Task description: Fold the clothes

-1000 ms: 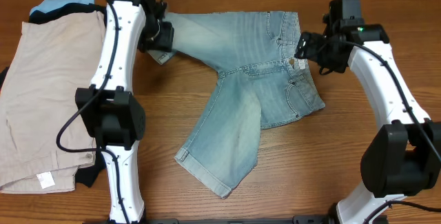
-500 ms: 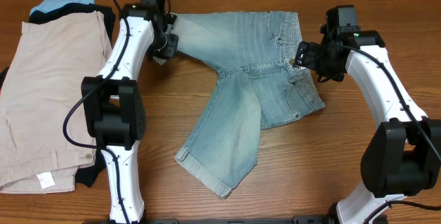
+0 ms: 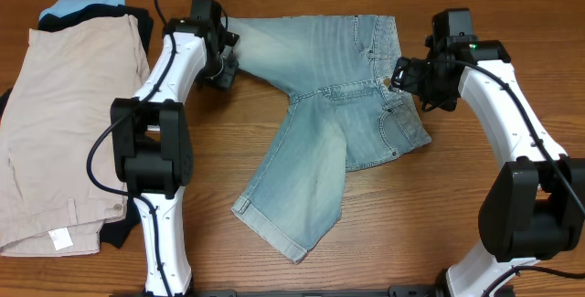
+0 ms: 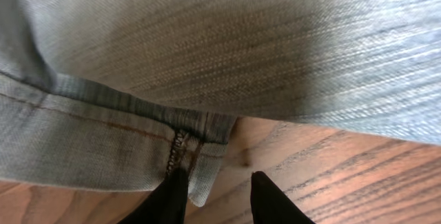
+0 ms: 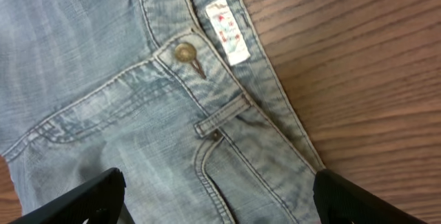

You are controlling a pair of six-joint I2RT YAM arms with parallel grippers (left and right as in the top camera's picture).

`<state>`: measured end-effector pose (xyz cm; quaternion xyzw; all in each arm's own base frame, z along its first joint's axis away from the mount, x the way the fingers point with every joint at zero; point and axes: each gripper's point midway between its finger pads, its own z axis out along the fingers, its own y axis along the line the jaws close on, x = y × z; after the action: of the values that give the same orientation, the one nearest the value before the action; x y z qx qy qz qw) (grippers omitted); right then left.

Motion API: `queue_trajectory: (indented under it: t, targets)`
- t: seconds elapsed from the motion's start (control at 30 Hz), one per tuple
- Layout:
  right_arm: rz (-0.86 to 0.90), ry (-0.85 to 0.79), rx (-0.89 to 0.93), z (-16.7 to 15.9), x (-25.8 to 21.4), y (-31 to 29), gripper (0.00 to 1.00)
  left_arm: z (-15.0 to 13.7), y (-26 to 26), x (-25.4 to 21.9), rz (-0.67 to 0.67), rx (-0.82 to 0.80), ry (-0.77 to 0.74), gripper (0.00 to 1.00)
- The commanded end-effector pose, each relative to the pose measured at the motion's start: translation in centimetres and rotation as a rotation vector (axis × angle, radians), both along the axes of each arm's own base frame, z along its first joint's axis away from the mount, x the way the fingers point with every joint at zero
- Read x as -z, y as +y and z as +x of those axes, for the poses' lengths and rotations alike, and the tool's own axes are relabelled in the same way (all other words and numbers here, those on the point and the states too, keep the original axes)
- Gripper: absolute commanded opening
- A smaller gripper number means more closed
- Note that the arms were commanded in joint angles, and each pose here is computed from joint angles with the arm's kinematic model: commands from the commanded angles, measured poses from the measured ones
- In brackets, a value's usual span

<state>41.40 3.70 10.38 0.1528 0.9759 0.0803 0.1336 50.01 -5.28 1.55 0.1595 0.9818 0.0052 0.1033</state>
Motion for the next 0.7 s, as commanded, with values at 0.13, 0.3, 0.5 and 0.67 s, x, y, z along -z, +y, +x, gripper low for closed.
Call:
queue_trajectory:
  t: [0.13, 0.3, 0.5, 0.67]
  targets:
    - [0.01, -0.016, 0.002, -0.3, -1.0, 0.1, 0.91, -0.5, 0.0, 0.6, 0.016, 0.018, 0.007, 0.22]
    - [0.01, -0.012, 0.002, -0.4, -0.9, 0.1, 0.91, -1.5, 0.9, 0.8, 0.067, -0.002, 0.051, 0.1]
    - [0.01, 0.0, 0.001, -0.7, -0.9, 0.1, 0.91, -2.6, 3.5, 0.6, 0.195, -0.111, 0.08, 0.04]
    - [0.01, 0.0, 0.002, -0.7, -0.9, 0.1, 0.92, -2.0, 1.4, 0.1, 0.085, -0.096, 0.072, 0.12]
